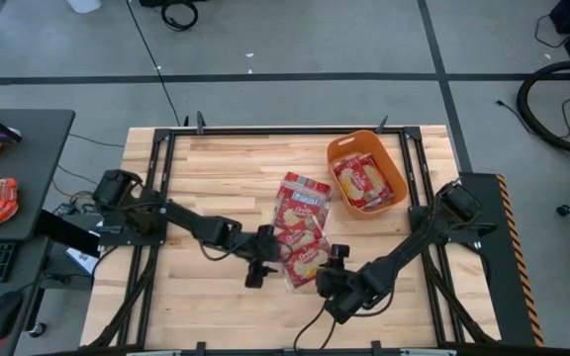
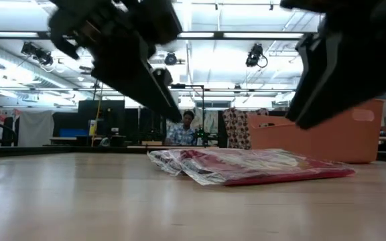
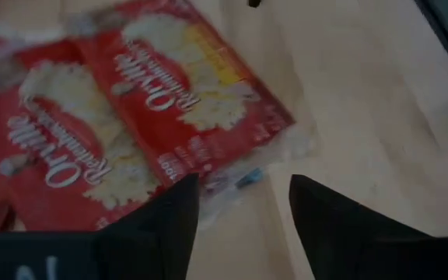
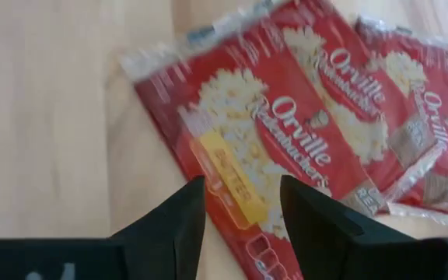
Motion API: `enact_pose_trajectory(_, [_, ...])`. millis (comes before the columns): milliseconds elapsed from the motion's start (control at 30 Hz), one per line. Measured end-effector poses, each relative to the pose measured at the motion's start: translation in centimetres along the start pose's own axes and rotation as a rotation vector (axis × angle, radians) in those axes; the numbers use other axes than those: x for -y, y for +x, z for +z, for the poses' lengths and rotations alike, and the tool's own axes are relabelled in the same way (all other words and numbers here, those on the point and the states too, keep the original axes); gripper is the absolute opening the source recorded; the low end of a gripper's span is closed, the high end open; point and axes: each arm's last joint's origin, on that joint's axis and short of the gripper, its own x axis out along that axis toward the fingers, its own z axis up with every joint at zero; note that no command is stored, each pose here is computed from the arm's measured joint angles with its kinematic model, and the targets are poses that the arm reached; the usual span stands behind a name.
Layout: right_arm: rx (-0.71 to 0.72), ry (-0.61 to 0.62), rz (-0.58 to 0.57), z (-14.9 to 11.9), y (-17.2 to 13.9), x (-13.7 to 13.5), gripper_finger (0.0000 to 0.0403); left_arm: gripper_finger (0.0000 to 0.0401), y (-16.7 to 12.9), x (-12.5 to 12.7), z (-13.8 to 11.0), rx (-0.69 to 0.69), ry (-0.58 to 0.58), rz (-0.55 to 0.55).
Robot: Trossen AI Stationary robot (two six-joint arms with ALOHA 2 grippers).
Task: Sort popcorn bags into baskets
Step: Put the red popcorn bag into the orange bin
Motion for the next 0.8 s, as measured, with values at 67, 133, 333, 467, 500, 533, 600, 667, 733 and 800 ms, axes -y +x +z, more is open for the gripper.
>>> enact_pose_trajectory(67, [-0.019, -0.004, -0.014, -0.3, 0.2, 0.0, 0.0175, 0.0210, 0.4, -1.1, -0.1, -0.014, -0.050, -0.014])
enact_pose_trajectory(133, [-0.021, 0.010, -0.016, -0.3, 0.1, 0.1, 0.0175, 0.0211, 0.6, -2.2, -0.2, -0.021, -0.098, -0.039])
enact_pose_trajectory(333, [-0.030, -0.006, -0.041, -0.6, 0.1, 0.3, 0.0176, 0.0210, 1.8, -3.8, -0.8, -0.044, -0.183, -0.064])
enact_pose_trajectory(467, [-0.034, -0.018, -0.096, -1.7, 0.8, 0.7, 0.0176, 0.0210, 3.3, -4.0, -1.7, -0.065, -0.217, -0.094])
enact_pose_trajectory(500, [-0.029, -0.016, -0.101, -1.9, 1.0, 0.8, 0.0176, 0.0210, 3.6, -3.9, -1.8, -0.065, -0.221, -0.098])
enact_pose_trajectory(533, [-0.023, -0.011, -0.097, -1.9, 1.1, 0.8, 0.0176, 0.0210, 3.9, -3.9, -1.9, -0.065, -0.230, -0.098])
enact_pose_trajectory(600, [-0.021, -0.004, -0.091, -2.1, 1.5, 0.9, 0.0176, 0.0210, 4.2, -4.0, -2.0, -0.063, -0.235, -0.100])
enact_pose_trajectory(667, [-0.008, 0.003, -0.080, -1.9, 1.7, 0.9, 0.0176, 0.0205, 4.2, -3.9, -2.0, -0.060, -0.227, -0.101])
enact_pose_trajectory(733, [-0.004, 0.000, -0.076, -1.7, 1.8, 1.0, 0.0176, 0.0191, 4.2, -3.8, -1.9, -0.050, -0.212, -0.104])
enact_pose_trajectory(800, [-0.014, -0.001, -0.073, -1.6, 2.0, 1.2, 0.0176, 0.0171, 4.1, -3.8, -1.8, -0.042, -0.206, -0.104])
